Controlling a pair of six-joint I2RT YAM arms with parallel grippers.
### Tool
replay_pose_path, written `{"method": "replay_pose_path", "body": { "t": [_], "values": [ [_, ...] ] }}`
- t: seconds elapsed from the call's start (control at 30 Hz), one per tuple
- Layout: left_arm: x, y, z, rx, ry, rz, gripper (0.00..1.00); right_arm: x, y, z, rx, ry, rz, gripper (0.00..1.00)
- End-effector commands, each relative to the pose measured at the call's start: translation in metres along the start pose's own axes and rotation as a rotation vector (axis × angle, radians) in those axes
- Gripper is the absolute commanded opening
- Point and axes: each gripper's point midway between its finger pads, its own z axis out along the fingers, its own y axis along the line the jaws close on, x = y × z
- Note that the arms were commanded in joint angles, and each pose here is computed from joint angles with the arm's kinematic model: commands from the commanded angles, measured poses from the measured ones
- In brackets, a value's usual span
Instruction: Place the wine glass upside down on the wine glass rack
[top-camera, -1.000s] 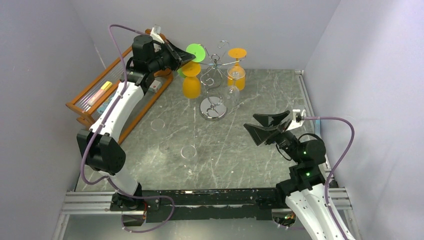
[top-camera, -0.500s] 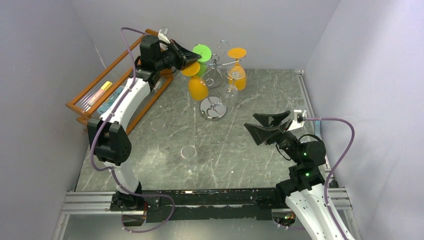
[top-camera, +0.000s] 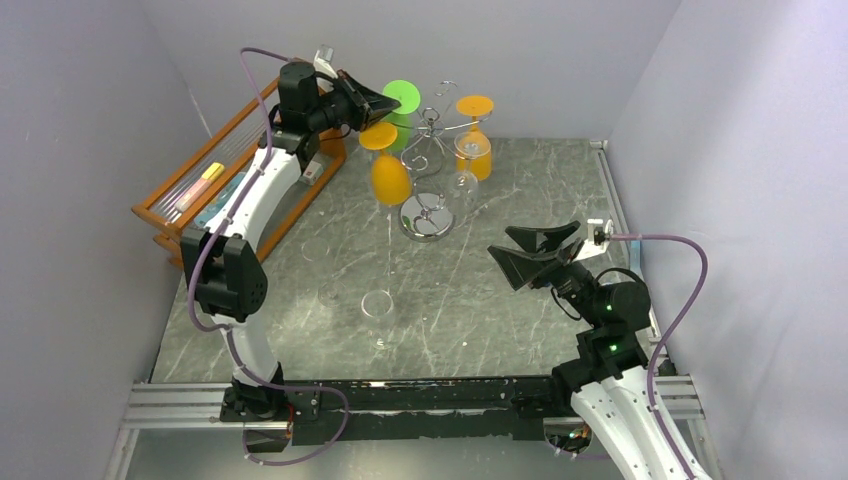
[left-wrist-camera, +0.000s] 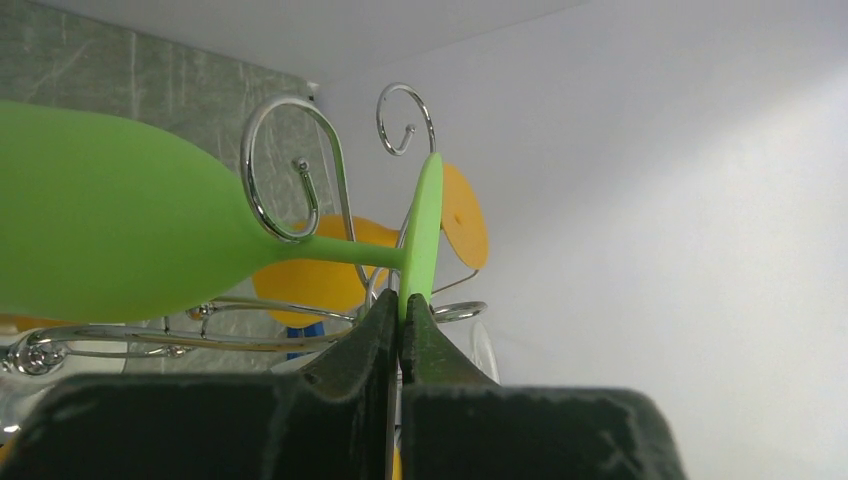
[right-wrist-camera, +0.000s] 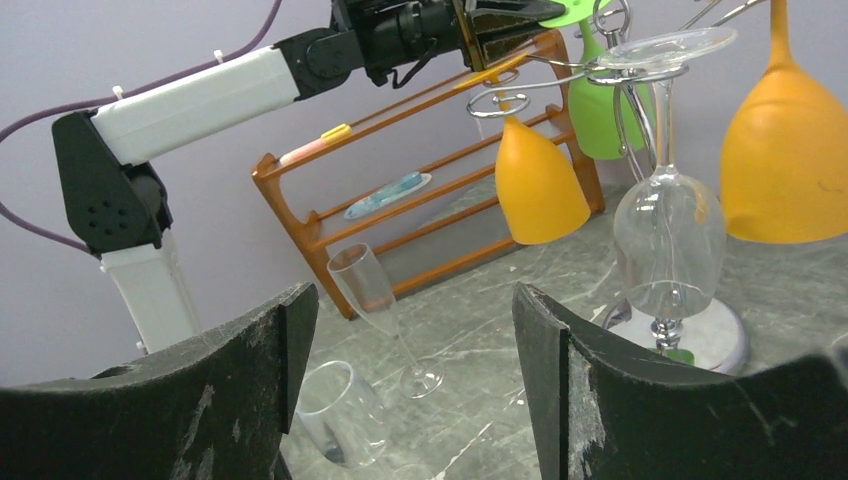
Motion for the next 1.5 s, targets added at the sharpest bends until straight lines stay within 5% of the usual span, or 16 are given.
{"method": "replay_pose_path", "body": {
  "t": [0.0,0.67,1.47],
  "values": [
    [-0.015,-0.018,-0.001,0.04,-0.009,0.046,0.05,0.002,-0.001,0.001,0.002,-0.004,0.011,0.74],
    [-0.017,-0.031,0.008,0.09,0.049,0.055,0.05,-0.002,0.0,0.0,0.002,-0.019,0.009,0.74],
    [-0.06,-0.006,-0.004,0.031,-0.088,0.034,0.05,-0.008,0.004,0.0,0.0,-0.023,-0.005,0.74]
  ]
}}
